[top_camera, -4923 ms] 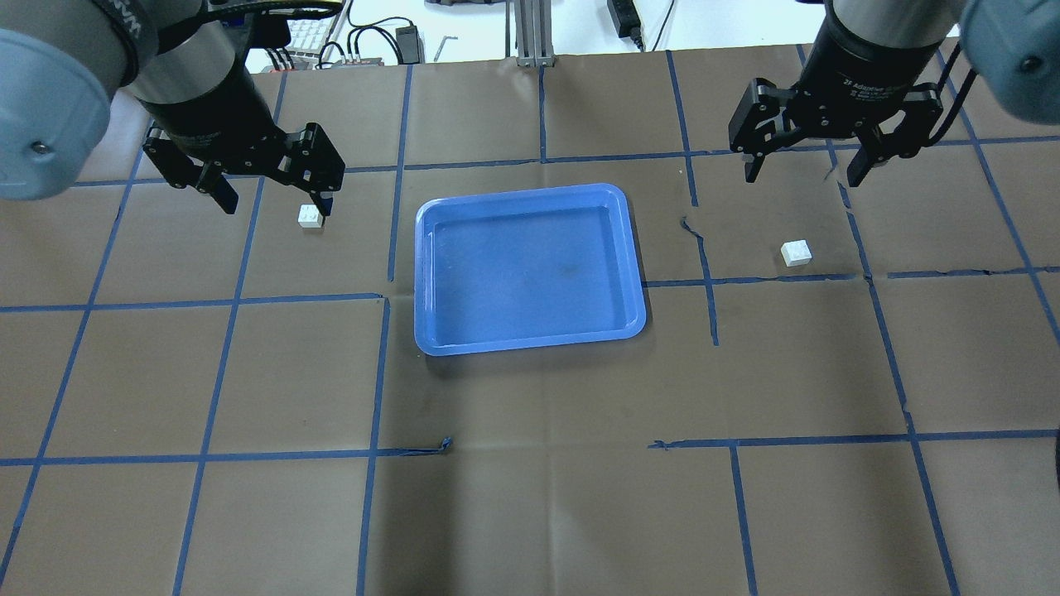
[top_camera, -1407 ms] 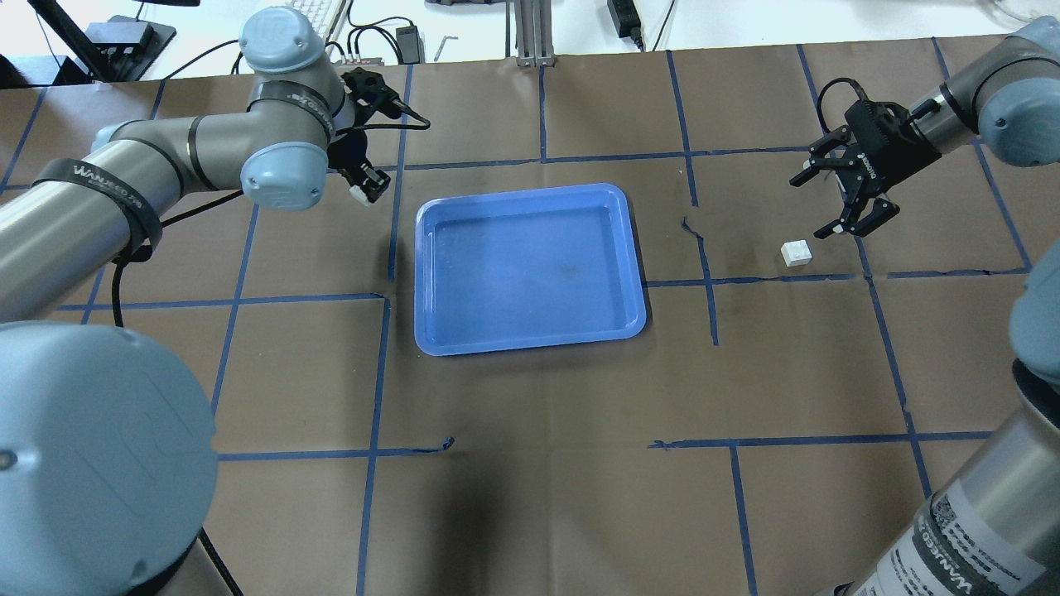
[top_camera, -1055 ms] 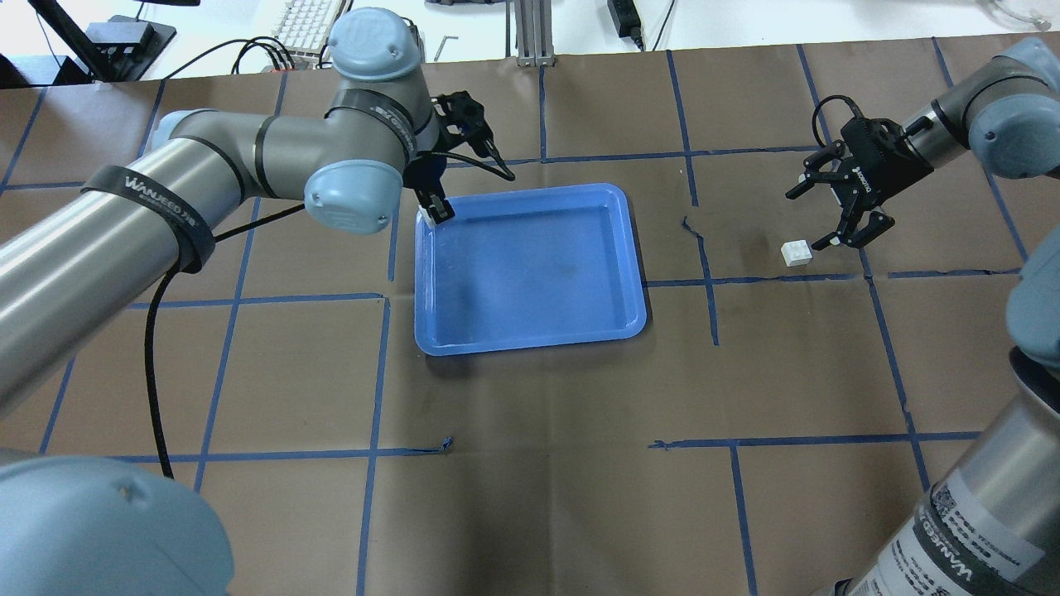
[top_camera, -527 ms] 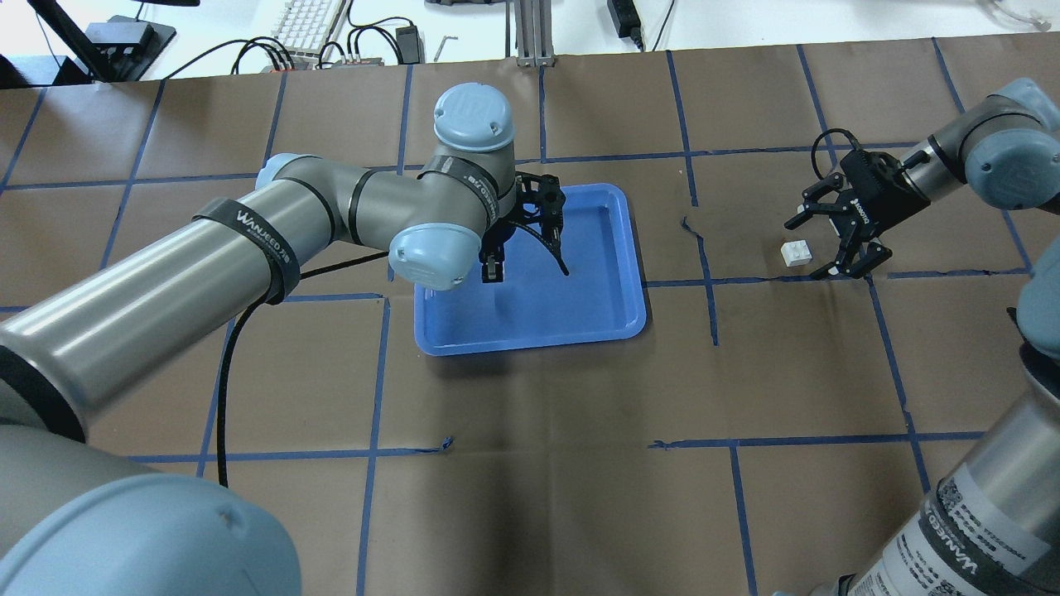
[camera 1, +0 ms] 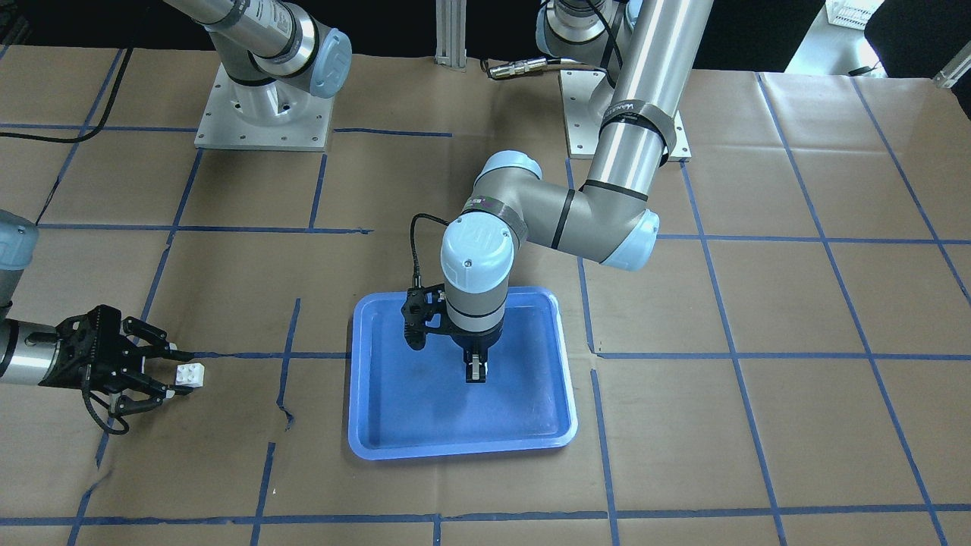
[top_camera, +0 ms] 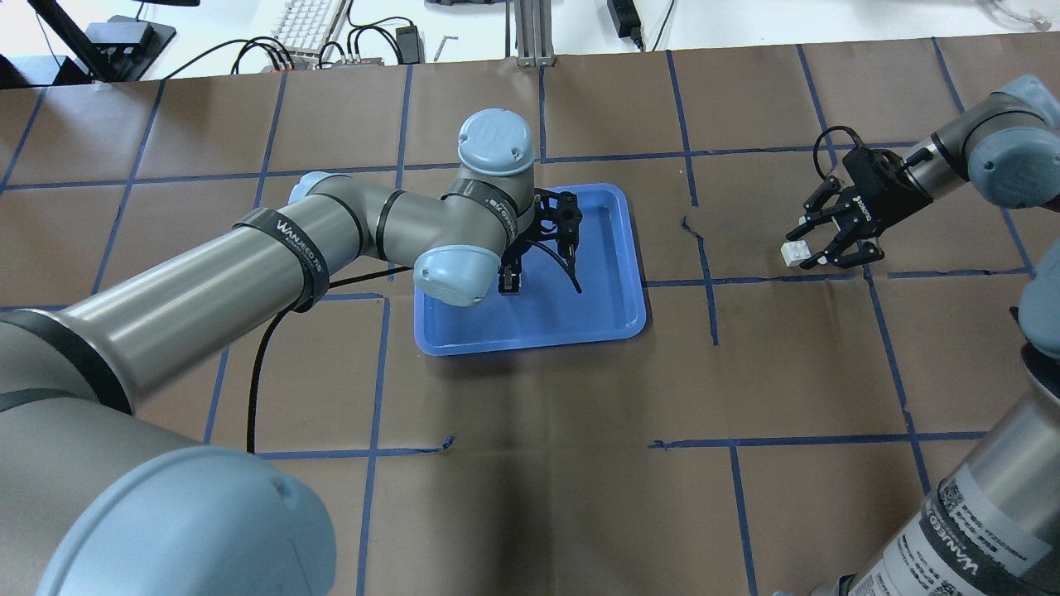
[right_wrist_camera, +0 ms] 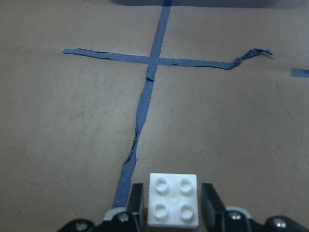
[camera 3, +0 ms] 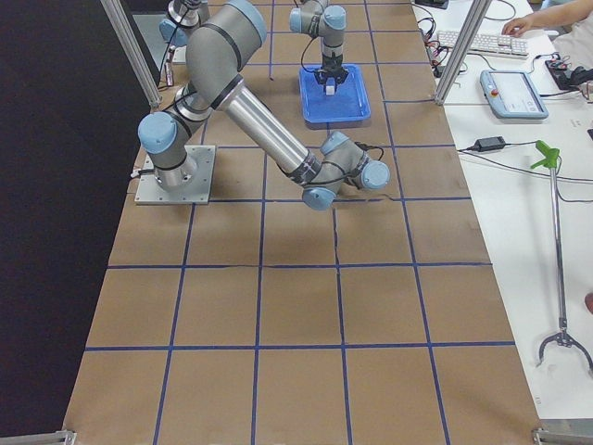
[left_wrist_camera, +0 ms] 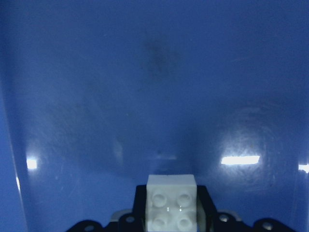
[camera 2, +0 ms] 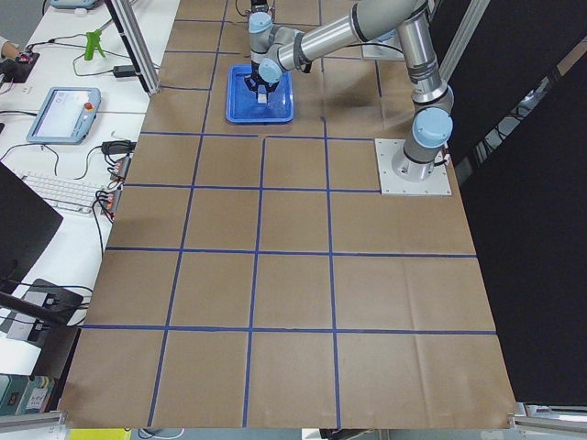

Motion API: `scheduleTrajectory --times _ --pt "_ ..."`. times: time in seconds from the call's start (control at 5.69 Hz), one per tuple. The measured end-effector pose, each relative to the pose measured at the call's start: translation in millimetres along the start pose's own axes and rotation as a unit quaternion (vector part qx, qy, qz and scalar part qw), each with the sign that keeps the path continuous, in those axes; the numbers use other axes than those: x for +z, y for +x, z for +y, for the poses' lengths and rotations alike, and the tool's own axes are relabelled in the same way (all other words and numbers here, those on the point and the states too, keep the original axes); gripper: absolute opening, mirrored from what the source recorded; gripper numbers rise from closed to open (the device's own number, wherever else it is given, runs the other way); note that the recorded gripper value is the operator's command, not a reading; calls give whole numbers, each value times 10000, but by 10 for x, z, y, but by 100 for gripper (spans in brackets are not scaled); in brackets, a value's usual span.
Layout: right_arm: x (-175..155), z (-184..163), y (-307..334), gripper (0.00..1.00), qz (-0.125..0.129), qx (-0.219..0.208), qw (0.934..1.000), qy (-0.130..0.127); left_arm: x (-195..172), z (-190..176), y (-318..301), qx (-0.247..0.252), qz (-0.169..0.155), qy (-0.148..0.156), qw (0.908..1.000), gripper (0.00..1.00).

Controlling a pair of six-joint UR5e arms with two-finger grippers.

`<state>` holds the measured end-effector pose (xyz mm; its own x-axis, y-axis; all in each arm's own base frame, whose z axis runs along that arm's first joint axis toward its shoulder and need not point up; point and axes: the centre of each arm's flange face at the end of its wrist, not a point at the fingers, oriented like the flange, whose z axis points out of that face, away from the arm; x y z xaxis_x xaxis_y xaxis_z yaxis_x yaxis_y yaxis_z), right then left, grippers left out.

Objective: Assemble white blocks and place on blue tray

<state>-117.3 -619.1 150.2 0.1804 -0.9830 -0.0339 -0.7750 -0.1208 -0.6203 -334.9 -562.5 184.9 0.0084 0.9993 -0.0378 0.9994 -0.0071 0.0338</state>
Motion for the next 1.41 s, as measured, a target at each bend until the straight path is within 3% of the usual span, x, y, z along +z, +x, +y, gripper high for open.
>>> scheduleTrajectory --times 0.18,0.35,0.7,0.88,1.05,1.23,1.41 --pt "-22 3 19 28 60 -51 10000 -61 -134 -11 8 1 -64 13 10000 99" --pt "-72 -9 45 27 153 -105 9997 -150 -510 43 49 -40 -55 1 10000 99" --pt "-384 -348 47 27 429 -119 9987 -262 -1816 468 463 -639 -5 -29 9980 99" --pt "-510 -687 50 27 592 -37 9981 -182 -2379 684 789 -1357 -132 -1 9907 99" --pt "-455 -1063 99 27 651 20 9979 34 -2720 911 976 -2323 -174 5 9725 99" --pt "-265 -1439 153 27 619 66 9977 280 -2896 1191 1036 -3461 -156 -5 9381 99" --pt "14 -1846 176 27 537 131 9971 532 -2975 1463 1019 -4543 -136 -12 8908 99"
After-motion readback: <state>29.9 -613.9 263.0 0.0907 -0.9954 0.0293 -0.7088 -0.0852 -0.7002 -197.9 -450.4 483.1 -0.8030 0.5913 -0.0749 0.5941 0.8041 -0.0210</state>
